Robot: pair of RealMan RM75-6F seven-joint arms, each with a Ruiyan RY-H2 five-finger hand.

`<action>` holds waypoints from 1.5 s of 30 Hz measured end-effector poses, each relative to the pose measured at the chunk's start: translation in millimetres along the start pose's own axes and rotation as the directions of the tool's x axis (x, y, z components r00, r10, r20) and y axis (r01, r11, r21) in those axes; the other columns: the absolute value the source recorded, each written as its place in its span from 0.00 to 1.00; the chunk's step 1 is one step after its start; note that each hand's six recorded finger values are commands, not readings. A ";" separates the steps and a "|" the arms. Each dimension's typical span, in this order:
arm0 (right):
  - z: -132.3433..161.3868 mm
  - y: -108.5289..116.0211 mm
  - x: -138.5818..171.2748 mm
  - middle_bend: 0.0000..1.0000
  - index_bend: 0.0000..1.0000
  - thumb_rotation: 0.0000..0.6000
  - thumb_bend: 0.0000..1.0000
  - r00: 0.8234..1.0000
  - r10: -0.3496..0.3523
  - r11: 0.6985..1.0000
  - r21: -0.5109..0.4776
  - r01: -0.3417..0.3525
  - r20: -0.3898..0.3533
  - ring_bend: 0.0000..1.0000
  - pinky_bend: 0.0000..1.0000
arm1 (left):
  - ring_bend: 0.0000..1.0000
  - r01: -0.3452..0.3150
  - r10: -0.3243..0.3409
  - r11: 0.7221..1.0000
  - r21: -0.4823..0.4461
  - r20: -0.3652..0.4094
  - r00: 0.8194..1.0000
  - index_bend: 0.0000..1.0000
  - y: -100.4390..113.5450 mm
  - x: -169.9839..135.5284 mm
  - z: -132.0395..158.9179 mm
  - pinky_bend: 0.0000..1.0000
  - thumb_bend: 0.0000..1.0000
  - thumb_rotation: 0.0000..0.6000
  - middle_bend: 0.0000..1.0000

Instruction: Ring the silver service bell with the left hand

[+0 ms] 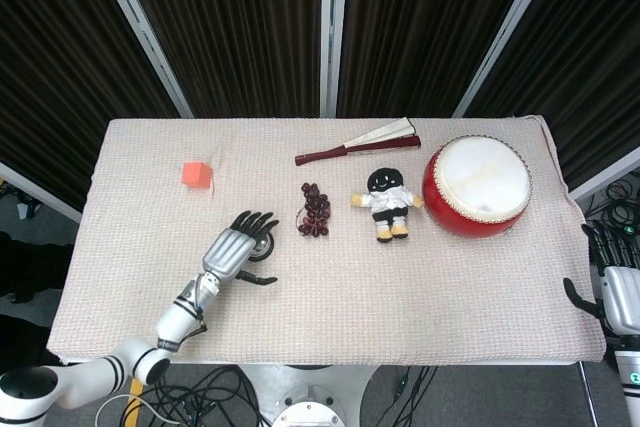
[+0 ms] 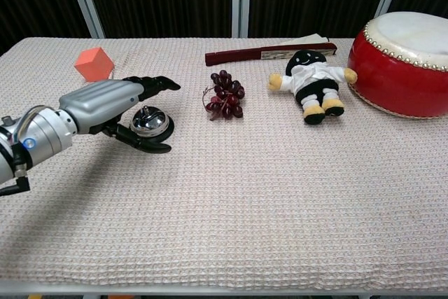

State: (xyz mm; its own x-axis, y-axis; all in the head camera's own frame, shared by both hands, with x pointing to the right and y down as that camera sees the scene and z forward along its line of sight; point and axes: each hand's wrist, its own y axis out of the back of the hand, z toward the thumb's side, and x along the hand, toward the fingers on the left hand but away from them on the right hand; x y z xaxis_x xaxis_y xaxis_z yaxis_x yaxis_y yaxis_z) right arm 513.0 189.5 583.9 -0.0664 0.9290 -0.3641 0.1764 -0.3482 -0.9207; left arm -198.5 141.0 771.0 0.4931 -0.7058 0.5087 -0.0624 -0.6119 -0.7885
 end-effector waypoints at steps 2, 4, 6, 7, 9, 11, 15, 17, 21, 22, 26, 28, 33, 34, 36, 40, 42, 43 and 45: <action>-0.7 0.0 -0.2 0.00 0.00 1.00 0.27 1.000 0.000 1.000 0.001 0.000 0.002 0.00 0.00 | 0.00 0.000 0.000 1.000 -0.012 -0.007 1.000 0.01 -0.6 3.3 -1.3 0.00 0.00 0.42 0.00; -1.1 0.2 -0.3 0.00 0.00 1.00 0.27 1.000 -0.001 1.000 0.001 0.001 0.004 0.00 0.00 | 0.00 -0.003 0.003 1.000 -0.027 -0.013 1.000 0.01 -2.1 5.8 -1.3 0.00 0.00 0.43 0.00; -1.1 0.3 -0.6 0.00 0.00 1.00 0.27 1.000 -0.001 1.000 0.002 0.001 0.004 0.00 0.00 | 0.00 0.000 -0.001 0.999 -0.037 -0.015 1.000 0.01 -5.6 6.8 -0.6 0.00 0.00 0.43 0.00; -1.1 0.0 -0.6 0.00 0.00 1.00 0.27 1.000 0.000 1.000 0.002 0.000 0.004 0.00 0.00 | 0.00 0.005 -0.006 0.999 -0.038 -0.016 1.000 0.01 -8.0 6.6 -0.3 0.00 0.00 0.43 0.00; -0.8 -0.6 -0.8 0.00 0.00 1.00 0.27 1.000 0.002 1.000 0.003 -0.002 0.004 0.00 0.00 | 0.00 0.022 -0.023 0.999 -0.042 -0.019 1.000 0.01 -15.3 5.5 -0.1 0.00 0.00 0.42 0.00; -0.6 -1.8 -0.8 0.00 0.00 1.00 0.27 1.000 0.007 1.000 0.004 -0.007 0.003 0.00 0.00 | 0.00 0.043 -0.045 0.998 -0.043 -0.024 0.999 0.01 -22.9 3.8 -0.7 0.00 0.00 0.42 0.00; -0.4 -1.6 -0.5 0.00 0.00 1.00 0.27 1.000 0.005 1.000 0.004 -0.005 0.003 0.00 0.00 | 0.00 0.084 -0.085 0.996 -0.031 -0.034 0.996 0.01 -34.6 2.3 -4.5 0.00 0.00 0.43 0.00; -0.4 -0.8 -0.6 0.00 0.00 1.00 0.27 1.000 0.002 1.000 0.003 -0.002 0.003 0.00 0.00 | 0.00 0.075 -0.076 0.997 -0.033 -0.033 0.997 0.01 -32.3 3.4 -4.3 0.00 0.00 0.42 0.00; -0.3 -1.1 -0.5 0.00 0.00 1.00 0.27 1.000 0.002 1.000 0.003 -0.002 0.003 0.00 0.00 | 0.00 0.013 -0.014 0.999 -0.043 -0.020 1.000 0.01 -15.8 7.3 -0.4 0.00 0.00 0.42 0.00; -0.1 -1.7 -0.5 0.00 0.00 1.00 0.27 1.000 0.004 1.000 0.003 -0.004 0.002 0.00 0.00 | 0.00 0.000 -0.001 0.999 -0.047 -0.016 1.000 0.01 -11.9 7.8 1.0 0.00 0.00 0.42 0.00; 0.8 -3.5 -0.7 0.00 0.00 1.00 0.27 1.000 0.008 1.000 0.004 -0.008 0.001 0.00 0.00 | 0.00 -0.003 0.003 0.999 -0.049 -0.006 1.000 0.01 -8.3 5.9 3.5 0.00 0.00 0.42 0.00; 1.1 -4.0 -0.7 0.00 0.00 1.00 0.27 1.000 0.009 1.000 0.005 -0.009 0.000 0.00 0.00 | 0.00 0.022 -0.022 0.999 -0.046 -0.012 1.000 0.01 -14.9 3.3 1.9 0.00 0.00 0.42 0.00; 0.1 -3.4 -0.4 0.00 0.00 1.00 0.26 1.000 0.008 1.000 0.006 -0.008 0.003 0.00 0.00 | 0.00 0.071 -0.072 0.997 -0.032 -0.026 0.997 0.01 -29.3 -2.1 -1.8 0.00 0.00 0.42 0.00; 0.0 -2.8 -0.2 0.00 0.00 1.00 0.26 1.000 0.007 1.000 0.005 -0.007 0.003 0.00 0.00 | 0.00 0.066 -0.067 0.997 -0.031 -0.024 0.997 0.01 -27.8 -1.4 -1.4 0.00 0.00 0.42 0.00; 0.2 -1.8 0.3 0.00 0.00 1.00 0.27 1.000 0.003 1.000 0.005 -0.003 0.002 0.00 0.00 | 0.00 0.041 -0.042 0.999 -0.033 -0.019 0.999 0.01 -20.6 1.4 0.5 0.00 0.00 0.42 0.00; 2.0 -1.2 1.3 0.00 0.00 1.00 0.27 1.000 0.001 1.000 0.003 -0.001 -0.006 0.00 0.00 | 0.00 -0.005 0.005 0.999 -0.044 -0.006 1.000 0.01 -5.5 5.4 6.2 0.00 0.00 0.42 0.00; 2.7 -1.7 1.3 0.00 0.00 1.00 0.27 1.000 0.003 1.000 0.002 -0.003 -0.007 0.00 0.00 | 0.00 -0.007 0.007 0.999 -0.047 -0.004 1.000 0.01 -3.2 4.6 7.8 0.00 0.00 0.42 0.00; 2.8 -2.2 1.2 0.00 0.00 1.00 0.27 1.000 0.005 1.000 0.003 -0.005 -0.007 0.00 0.00 | 0.00 -0.001 0.001 0.999 -0.044 -0.006 1.000 0.01 -4.3 3.7 7.4 0.00 0.00 0.42 0.00; 2.7 -2.7 1.0 0.00 0.00 1.00 0.27 1.000 0.008 1.000 0.006 -0.008 -0.006 0.00 0.00 | 0.00 0.028 -0.029 0.999 -0.040 -0.014 0.999 0.01 -11.3 0.6 5.2 0.00 0.00 0.42 0.00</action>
State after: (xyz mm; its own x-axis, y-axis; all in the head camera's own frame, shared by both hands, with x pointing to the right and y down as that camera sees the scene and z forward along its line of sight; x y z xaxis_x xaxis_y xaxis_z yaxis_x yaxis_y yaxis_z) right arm 509.8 191.0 585.6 -0.0595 0.9268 -0.3707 0.1711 -0.3564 -0.9185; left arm -193.0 149.3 778.4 0.4827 -0.6928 0.5358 -0.0833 -0.6453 -0.7594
